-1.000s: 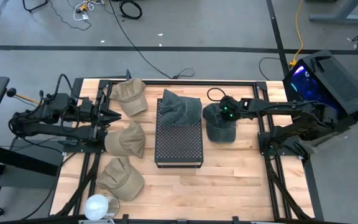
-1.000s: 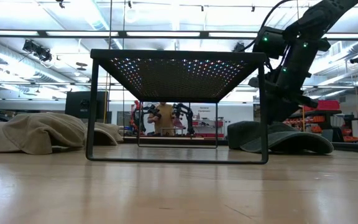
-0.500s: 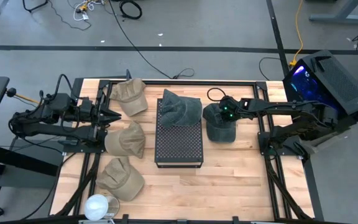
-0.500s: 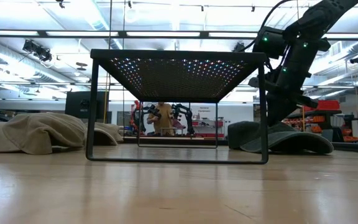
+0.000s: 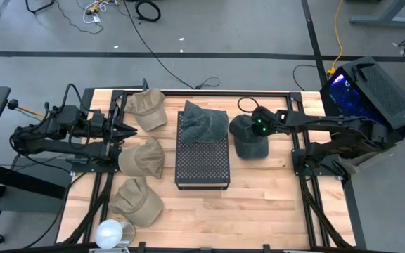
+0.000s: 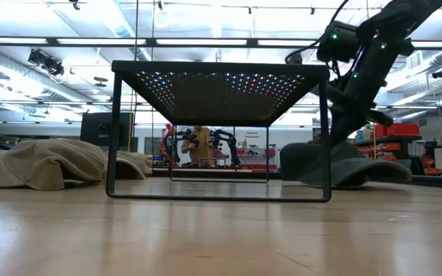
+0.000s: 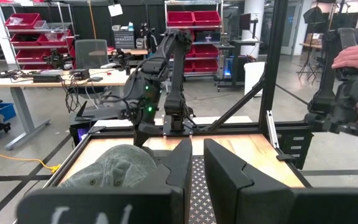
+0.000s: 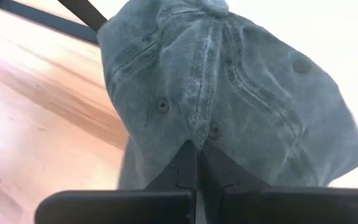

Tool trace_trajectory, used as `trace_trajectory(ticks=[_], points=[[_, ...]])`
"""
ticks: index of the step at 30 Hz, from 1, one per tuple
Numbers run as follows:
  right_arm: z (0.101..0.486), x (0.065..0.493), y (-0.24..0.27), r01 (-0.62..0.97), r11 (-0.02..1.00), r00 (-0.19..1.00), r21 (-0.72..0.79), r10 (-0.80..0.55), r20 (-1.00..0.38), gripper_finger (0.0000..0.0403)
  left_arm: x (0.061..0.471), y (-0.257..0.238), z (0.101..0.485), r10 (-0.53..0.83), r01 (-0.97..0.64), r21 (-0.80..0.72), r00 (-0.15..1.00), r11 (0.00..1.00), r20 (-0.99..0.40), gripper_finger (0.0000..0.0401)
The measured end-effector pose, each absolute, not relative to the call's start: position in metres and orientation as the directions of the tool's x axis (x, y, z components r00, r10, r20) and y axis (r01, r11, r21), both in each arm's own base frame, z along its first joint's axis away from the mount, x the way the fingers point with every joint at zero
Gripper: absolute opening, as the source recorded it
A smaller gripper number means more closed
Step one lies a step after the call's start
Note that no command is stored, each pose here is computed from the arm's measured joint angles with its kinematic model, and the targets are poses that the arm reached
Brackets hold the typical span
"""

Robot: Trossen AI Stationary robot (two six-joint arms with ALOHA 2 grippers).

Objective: Pick & Place hat
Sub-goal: Stack the gray cap on top of the other gray cap on the shelf

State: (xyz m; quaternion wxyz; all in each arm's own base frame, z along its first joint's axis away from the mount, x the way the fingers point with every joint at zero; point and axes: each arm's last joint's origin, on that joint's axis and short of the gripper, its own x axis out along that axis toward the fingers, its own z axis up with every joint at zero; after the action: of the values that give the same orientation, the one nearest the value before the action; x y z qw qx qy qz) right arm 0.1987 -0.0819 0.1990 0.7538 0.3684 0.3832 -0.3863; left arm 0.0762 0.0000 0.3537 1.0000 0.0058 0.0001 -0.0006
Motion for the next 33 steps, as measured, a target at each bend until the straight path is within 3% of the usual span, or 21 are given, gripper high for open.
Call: trace_trajectory(ticks=[12, 23, 33], points=[[0.257, 0.193, -0.081, 0.809, 0.555, 0.447, 0.195, -0.364, -0.817, 0.0001, 0.076, 0.000, 0.354, -0.002, 0.002, 0.012, 1.000, 1.000, -0.001, 0.0048], [0.302, 0.193, -0.084, 0.793, 0.598, 0.451, 0.117, -0.448, -0.772, 0.0000, 0.076, 0.000, 0.354, -0.001, 0.001, 0.012, 1.000, 1.000, 0.000, 0.0048], [0.355, 0.194, -0.085, 0.728, 0.680, 0.551, 0.086, -0.507, -0.663, 0.0000, 0.076, 0.000, 0.354, -0.001, 0.001, 0.012, 1.000, 1.000, -0.001, 0.0048]])
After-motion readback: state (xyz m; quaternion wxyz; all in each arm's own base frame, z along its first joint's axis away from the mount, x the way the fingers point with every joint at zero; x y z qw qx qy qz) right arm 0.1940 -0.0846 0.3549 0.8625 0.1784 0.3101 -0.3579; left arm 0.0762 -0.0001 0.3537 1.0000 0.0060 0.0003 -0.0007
